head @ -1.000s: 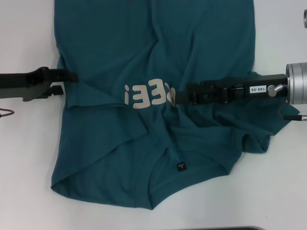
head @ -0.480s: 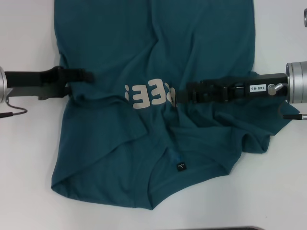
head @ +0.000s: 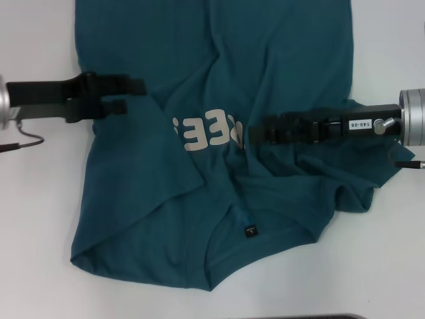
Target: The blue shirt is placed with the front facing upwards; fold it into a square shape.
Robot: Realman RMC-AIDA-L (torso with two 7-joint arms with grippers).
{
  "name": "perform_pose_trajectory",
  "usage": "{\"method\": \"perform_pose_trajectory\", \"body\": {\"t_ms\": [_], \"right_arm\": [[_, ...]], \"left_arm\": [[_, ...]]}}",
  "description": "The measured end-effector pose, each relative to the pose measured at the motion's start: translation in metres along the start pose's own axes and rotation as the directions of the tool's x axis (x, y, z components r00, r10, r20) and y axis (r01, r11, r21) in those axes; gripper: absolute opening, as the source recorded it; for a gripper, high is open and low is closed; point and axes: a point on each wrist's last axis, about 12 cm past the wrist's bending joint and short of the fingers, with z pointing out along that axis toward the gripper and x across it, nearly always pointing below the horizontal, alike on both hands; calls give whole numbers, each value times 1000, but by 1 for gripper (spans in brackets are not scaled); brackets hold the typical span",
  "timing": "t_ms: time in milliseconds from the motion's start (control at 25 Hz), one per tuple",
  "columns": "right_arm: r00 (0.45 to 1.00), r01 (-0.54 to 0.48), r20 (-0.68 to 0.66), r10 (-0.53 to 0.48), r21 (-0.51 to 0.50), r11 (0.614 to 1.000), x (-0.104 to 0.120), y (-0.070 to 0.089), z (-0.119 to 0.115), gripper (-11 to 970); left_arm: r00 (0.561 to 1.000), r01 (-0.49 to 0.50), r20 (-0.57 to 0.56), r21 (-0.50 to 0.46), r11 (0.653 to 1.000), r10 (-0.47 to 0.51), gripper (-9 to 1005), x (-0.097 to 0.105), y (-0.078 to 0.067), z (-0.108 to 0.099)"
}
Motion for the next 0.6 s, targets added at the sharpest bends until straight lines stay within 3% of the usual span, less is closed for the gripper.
{"method": "perform_pose_trajectory", "body": {"t_ms": [120,200,280,360,440,520,600], "right_arm": [[1000,-3,4,3,11,1000,0,-2,-1,946],[1000,6,4,-6,14,1000,-1,-2,0,946],[1000,27,3,-27,13,1000,-2,-2,0,946],[998,62,3,-62,16,998,-3,-2,0,946],[994,109,4,-109,20,994,-5,-2,0,946],[989,145,10,-146,25,989,-7,-2,-1,945],[986,165,27,-166,35,986,-10,-3,-3,945]], "left_arm": [[999,-37,3,11,999,37,721,3,4,-13],[989,-145,-24,51,988,146,721,12,4,-23],[952,-297,-46,117,948,304,722,27,4,-31],[872,-476,-21,189,859,489,722,49,8,-37],[750,-654,68,230,721,658,723,77,13,-38],[630,-773,162,225,593,760,724,103,17,-38],[548,-835,217,204,512,808,724,121,20,-38]]}}
